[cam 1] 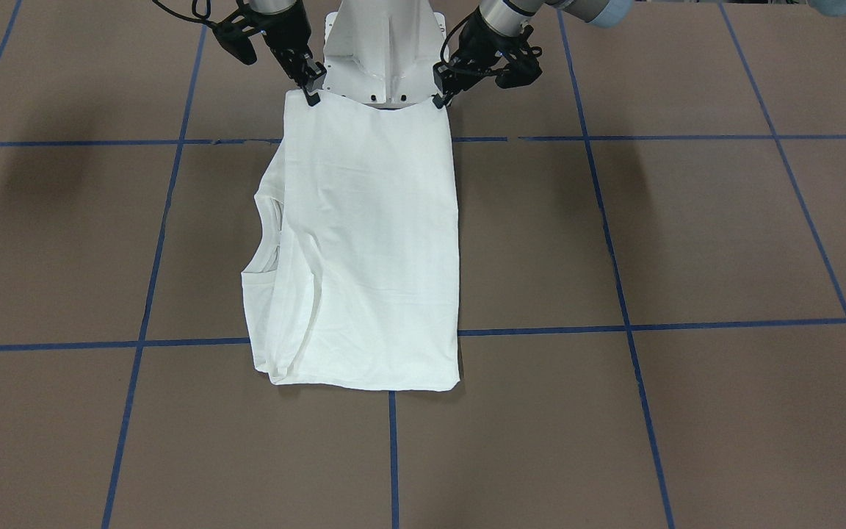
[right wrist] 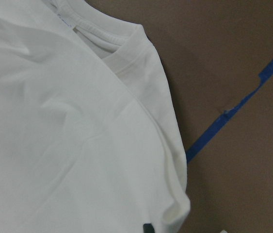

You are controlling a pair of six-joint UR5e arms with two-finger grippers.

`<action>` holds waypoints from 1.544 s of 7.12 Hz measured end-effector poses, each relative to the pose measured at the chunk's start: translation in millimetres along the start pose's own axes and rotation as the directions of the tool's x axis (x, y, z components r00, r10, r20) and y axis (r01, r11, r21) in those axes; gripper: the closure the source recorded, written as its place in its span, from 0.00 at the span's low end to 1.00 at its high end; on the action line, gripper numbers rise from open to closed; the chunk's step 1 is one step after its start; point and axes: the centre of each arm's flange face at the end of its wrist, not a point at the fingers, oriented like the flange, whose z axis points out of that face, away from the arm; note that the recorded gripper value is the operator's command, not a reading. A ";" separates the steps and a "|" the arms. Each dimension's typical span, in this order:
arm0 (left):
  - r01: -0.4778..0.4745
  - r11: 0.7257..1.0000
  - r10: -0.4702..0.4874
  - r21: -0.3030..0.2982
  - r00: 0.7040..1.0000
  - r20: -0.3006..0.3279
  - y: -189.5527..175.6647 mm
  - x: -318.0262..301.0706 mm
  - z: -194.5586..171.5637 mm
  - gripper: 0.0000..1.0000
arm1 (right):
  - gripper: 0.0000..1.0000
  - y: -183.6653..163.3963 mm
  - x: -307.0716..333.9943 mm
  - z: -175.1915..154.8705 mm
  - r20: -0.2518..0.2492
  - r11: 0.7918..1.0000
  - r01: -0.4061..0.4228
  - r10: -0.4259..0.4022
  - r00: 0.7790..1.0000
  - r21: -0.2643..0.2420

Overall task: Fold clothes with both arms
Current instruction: 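Grasp both near corners and fold them toward the far edge, then lay the folded edge down and open both grippers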

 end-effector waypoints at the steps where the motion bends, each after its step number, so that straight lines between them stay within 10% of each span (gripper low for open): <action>1: 0.014 1.000 -0.014 -0.013 1.000 -0.012 7.4 5.9 -15.1 1.00 | 1.00 -1.6 4.8 -12.9 0.006 1.000 0.003 -0.003 1.000 -0.016; 5: 0.028 0.999 -0.031 -0.030 0.996 -0.080 13.2 30.8 -50.8 1.00 | 1.00 -41.2 -14.0 -57.6 0.069 0.999 -0.039 0.041 0.997 -0.023; 7: -0.071 0.993 0.084 0.093 0.987 -0.141 -38.4 71.4 -61.9 1.00 | 1.00 -91.3 -71.9 -56.8 0.086 0.999 -0.034 0.033 0.996 0.007; 10: -0.173 0.935 0.202 0.310 0.977 -0.063 -154.5 129.1 -8.5 1.00 | 1.00 -174.5 -168.4 -21.5 0.052 0.993 0.041 -0.047 0.998 0.109; 11: -0.191 0.917 0.221 0.350 0.974 -0.046 -188.2 134.4 3.8 1.00 | 0.78 -192.0 -193.1 -1.9 0.021 0.988 0.077 -0.080 0.997 0.138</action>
